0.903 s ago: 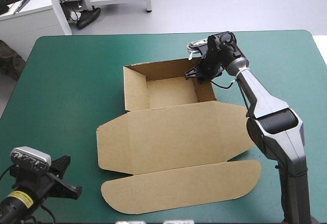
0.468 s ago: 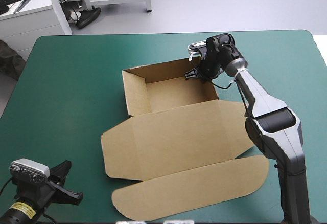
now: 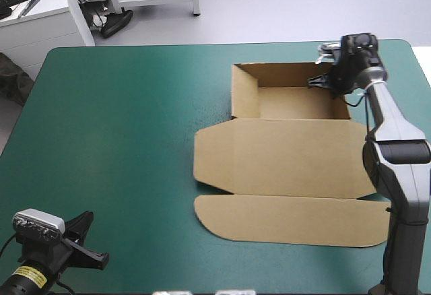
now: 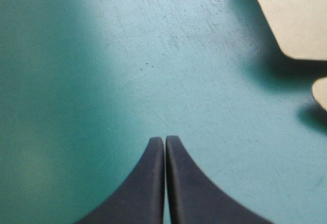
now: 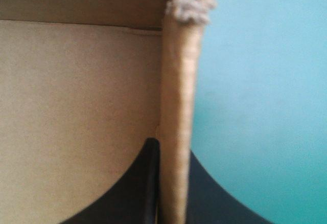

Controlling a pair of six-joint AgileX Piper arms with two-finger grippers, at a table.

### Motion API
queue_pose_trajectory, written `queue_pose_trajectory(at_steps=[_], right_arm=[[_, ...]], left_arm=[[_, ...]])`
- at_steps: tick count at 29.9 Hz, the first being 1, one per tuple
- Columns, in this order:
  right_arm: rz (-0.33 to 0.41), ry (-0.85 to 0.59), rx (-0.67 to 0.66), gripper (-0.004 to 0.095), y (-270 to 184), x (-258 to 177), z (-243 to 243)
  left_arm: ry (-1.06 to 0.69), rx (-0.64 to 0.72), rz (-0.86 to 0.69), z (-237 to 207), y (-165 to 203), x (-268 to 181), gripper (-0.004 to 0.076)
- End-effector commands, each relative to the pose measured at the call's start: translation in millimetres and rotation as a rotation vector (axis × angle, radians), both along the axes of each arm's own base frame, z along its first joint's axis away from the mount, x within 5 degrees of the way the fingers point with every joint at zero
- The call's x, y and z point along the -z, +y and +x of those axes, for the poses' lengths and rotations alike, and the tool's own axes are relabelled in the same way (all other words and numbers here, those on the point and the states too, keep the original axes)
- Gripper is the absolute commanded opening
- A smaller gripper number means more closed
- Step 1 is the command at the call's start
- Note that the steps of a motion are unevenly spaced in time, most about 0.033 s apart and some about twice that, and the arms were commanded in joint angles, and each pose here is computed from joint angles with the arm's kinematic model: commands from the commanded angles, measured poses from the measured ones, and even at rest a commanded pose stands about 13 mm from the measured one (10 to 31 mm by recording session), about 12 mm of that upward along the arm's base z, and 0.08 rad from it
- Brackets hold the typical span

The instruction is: Fold the box

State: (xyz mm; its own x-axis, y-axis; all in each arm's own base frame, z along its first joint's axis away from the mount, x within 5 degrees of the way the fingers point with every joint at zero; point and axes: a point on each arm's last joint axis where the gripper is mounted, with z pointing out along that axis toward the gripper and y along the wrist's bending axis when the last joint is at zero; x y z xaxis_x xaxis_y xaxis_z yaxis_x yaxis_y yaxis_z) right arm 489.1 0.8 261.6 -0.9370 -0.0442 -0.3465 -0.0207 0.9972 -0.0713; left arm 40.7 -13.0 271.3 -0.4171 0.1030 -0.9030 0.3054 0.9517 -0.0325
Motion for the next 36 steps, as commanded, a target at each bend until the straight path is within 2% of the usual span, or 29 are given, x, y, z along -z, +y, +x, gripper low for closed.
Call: queue_pose_trajectory(at_steps=[1,6,10,17,22,24,27,31,33,36], right_arm=[[-0.096,-0.085,0.136,-0.0020,-77.2,-45.7,-18.1],[-0.106,-0.076,0.269,-0.0020,-144.1,-45.7,-34.0],[-0.109,-0.072,0.347,-0.0020,-179.1,-45.7,-46.5],[-0.097,-0.037,0.383,-0.0020,-197.3,-29.4,-48.4],[-0.058,-0.036,0.374,-0.0001,-194.7,-24.8,-45.7],[-0.056,-0.040,0.366,0.0053,-194.3,-26.0,-45.4],[-0.066,-0.038,0.312,0.0187,-193.1,-28.1,-45.6],[-0.078,-0.074,0.300,0.0426,-190.5,-45.8,-51.3],[-0.093,-0.094,0.302,0.0515,-189.7,-56.7,-55.4],[-0.143,-0.125,0.308,0.0560,-189.7,-76.7,-64.8]], left_arm=[[-0.080,0.002,-0.037,2.2,-1.1,-13.8,-0.0010],[-0.080,0.002,-0.037,2.2,-1.1,-13.8,-0.0010],[-0.080,0.002,-0.037,2.2,-1.1,-13.8,-0.0010],[-0.085,-0.002,-0.023,2.5,-0.3,-13.8,-0.0010],[-0.089,-0.005,-0.013,2.7,0.3,-13.8,-0.0010],[-0.089,-0.005,-0.013,2.7,0.3,-13.8,-0.0010],[-0.089,-0.005,-0.013,2.7,0.3,-13.8,-0.0010],[-0.089,-0.005,-0.013,2.7,0.3,-13.8,-0.0010],[-0.089,-0.005,-0.013,2.7,0.3,-13.8,-0.0010],[-0.089,-0.005,-0.013,2.7,0.3,-13.8,-0.0010]])
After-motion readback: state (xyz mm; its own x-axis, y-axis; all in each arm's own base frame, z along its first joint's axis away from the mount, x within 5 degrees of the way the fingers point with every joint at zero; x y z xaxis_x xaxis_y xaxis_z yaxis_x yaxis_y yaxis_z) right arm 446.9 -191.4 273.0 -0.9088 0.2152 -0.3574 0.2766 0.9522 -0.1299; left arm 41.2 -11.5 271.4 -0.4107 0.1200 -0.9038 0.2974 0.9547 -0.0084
